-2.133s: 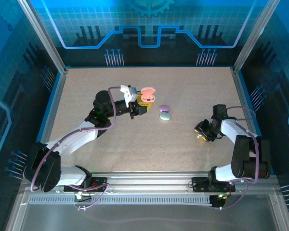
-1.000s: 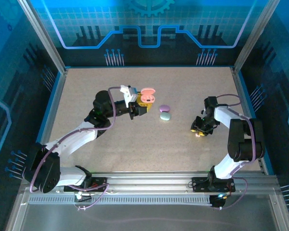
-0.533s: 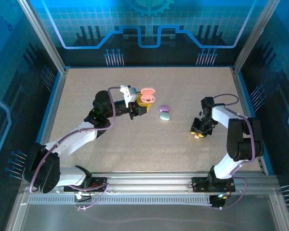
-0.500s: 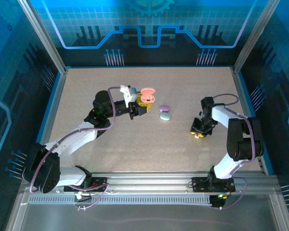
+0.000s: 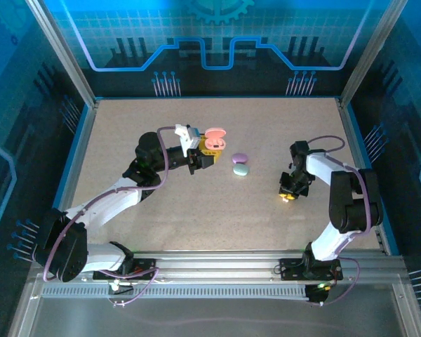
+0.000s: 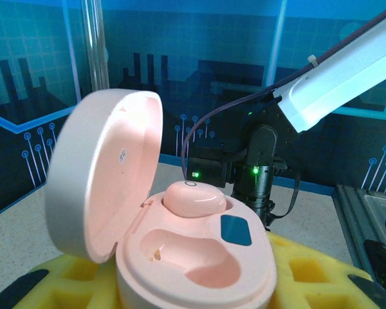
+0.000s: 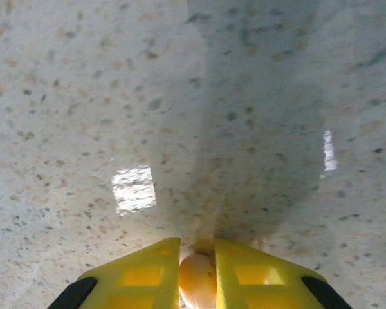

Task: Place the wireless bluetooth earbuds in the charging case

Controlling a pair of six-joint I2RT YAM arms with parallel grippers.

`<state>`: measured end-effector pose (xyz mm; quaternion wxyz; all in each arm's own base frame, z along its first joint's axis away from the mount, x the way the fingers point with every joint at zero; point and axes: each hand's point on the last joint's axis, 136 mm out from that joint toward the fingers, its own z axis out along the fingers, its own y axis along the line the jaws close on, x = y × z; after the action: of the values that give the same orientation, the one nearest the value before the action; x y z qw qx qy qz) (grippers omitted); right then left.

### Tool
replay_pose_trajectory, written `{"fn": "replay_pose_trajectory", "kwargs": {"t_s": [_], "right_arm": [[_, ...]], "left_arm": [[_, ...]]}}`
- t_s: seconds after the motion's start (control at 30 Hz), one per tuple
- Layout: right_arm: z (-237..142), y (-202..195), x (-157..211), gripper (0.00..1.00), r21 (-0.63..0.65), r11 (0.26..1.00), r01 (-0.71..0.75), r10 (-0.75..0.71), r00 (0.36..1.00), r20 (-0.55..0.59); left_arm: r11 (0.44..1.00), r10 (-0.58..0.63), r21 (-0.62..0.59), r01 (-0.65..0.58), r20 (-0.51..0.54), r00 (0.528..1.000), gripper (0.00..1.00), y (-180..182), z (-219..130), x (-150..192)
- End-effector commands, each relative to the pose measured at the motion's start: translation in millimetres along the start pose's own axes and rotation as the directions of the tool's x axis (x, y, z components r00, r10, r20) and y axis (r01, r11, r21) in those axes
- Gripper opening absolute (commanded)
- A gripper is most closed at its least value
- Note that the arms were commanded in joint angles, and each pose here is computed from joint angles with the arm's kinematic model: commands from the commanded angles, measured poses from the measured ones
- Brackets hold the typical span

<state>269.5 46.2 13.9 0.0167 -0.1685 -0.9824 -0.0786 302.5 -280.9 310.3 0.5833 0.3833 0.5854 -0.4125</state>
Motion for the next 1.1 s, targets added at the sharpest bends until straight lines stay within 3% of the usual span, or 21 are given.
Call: {"fn": "replay_pose_trajectory", "kwargs": {"t_s": [0.0, 0.2, 0.37, 0.57, 0.83, 1.07], "right_arm": [[4.3, 19.0, 10.2, 0.18, -0.023, 0.999, 0.046, -0.047, 0.998, -0.047], [3.1, 67.7, 12.4, 0.19, -0.092, 0.987, 0.130, -0.134, 0.990, -0.039], [14.4, 93.2, 12.8, 0.20, -0.047, 0.979, 0.196, -0.199, 0.979, -0.051], [19.5, 102.8, 11.2, 0.21, 0.076, 0.952, 0.296, -0.292, 0.954, -0.061], [18.0, 108.6, 17.6, 0.29, 0.106, 0.914, 0.392, -0.382, 0.919, -0.098], [18.3, 110.4, 20.3, 0.26, 0.113, 0.895, 0.431, -0.418, 0.900, -0.123]], "left_arm": [[0.999, 0.054, -0.010, -0.054, 0.032, 0.998, 0.29, -4.2, -3.1, -14.5], [0.997, 0.072, -0.037, -0.070, 0.047, 0.996, 0.29, -3.2, -6.9, -19.9], [0.996, 0.076, -0.044, -0.074, 0.046, 0.996, 0.29, -4.7, -9.7, -21.5], [0.996, 0.079, -0.051, -0.077, 0.046, 0.996, 0.29, -5.3, -12.0, -22.5], [0.996, 0.080, -0.050, -0.077, 0.045, 0.996, 0.29, -6.7, -13.1, -22.3], [0.996, 0.075, -0.046, -0.073, 0.045, 0.996, 0.29, -6.3, -11.9, -21.5]]}}
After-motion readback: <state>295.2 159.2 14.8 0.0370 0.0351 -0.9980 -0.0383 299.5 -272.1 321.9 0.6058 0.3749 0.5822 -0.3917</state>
